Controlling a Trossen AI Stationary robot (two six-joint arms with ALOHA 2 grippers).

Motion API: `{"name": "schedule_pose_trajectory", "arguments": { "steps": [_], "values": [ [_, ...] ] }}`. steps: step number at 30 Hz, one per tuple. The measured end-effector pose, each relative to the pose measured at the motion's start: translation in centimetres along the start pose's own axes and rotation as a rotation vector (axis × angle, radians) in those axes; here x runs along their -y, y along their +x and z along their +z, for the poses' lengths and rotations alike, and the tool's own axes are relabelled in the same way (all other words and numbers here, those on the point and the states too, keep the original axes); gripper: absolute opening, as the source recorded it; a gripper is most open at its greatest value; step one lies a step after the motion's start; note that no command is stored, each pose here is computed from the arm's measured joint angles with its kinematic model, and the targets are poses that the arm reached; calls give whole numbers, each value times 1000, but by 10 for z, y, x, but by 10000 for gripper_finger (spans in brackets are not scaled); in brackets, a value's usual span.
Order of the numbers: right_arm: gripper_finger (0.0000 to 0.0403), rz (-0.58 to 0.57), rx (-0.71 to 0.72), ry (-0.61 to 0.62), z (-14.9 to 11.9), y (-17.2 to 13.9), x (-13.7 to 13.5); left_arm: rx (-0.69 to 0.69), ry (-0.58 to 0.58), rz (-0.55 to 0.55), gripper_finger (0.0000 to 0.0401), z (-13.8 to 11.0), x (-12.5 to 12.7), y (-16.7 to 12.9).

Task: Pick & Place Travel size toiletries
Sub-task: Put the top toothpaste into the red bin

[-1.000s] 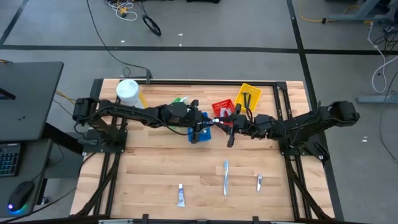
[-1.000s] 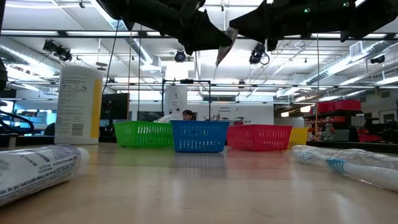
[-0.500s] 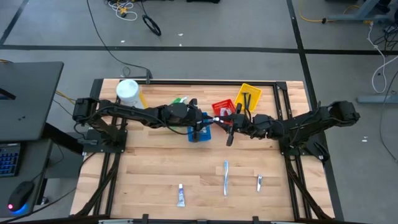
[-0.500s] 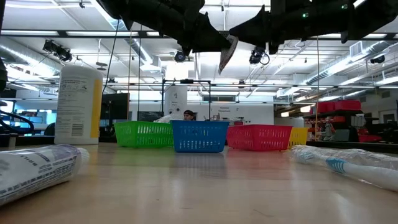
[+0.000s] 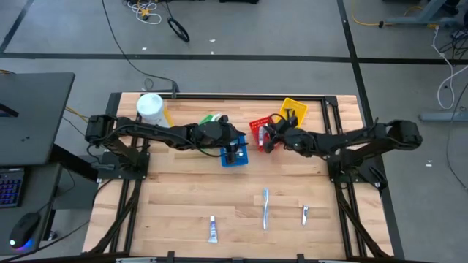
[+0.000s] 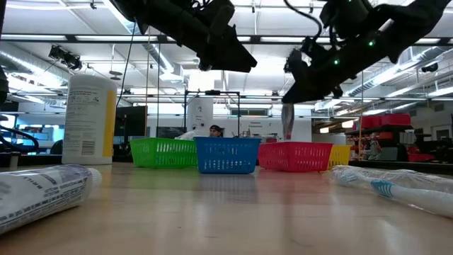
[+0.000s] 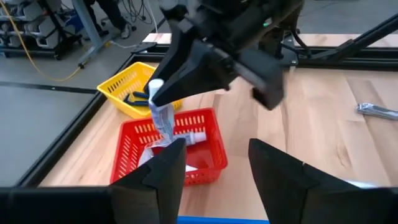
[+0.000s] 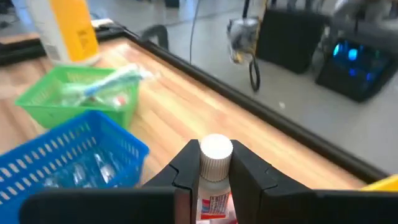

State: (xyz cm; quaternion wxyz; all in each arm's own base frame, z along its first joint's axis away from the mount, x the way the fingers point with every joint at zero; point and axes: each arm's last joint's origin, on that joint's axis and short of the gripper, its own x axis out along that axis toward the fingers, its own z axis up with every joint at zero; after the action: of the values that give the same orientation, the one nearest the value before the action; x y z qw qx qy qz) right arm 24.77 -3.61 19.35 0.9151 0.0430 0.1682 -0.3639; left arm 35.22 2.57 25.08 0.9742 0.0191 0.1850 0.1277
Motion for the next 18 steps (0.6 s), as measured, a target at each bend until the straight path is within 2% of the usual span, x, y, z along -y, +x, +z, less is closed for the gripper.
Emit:
{"name": "schedule_pose_trajectory", "arguments": {
  "steps": [4, 12, 18],
  "values": [
    [63, -25, -31, 22, -5, 9, 5, 0, -6, 0, 185, 0, 0, 0],
    [67, -108, -86, -30, -26, 31, 5, -1, -7, -1, 185, 0, 0, 0],
    [113, -107, -122, -51, -35, 40, 7, -2, -23, -1, 185, 0, 0, 0]
  ]
}}
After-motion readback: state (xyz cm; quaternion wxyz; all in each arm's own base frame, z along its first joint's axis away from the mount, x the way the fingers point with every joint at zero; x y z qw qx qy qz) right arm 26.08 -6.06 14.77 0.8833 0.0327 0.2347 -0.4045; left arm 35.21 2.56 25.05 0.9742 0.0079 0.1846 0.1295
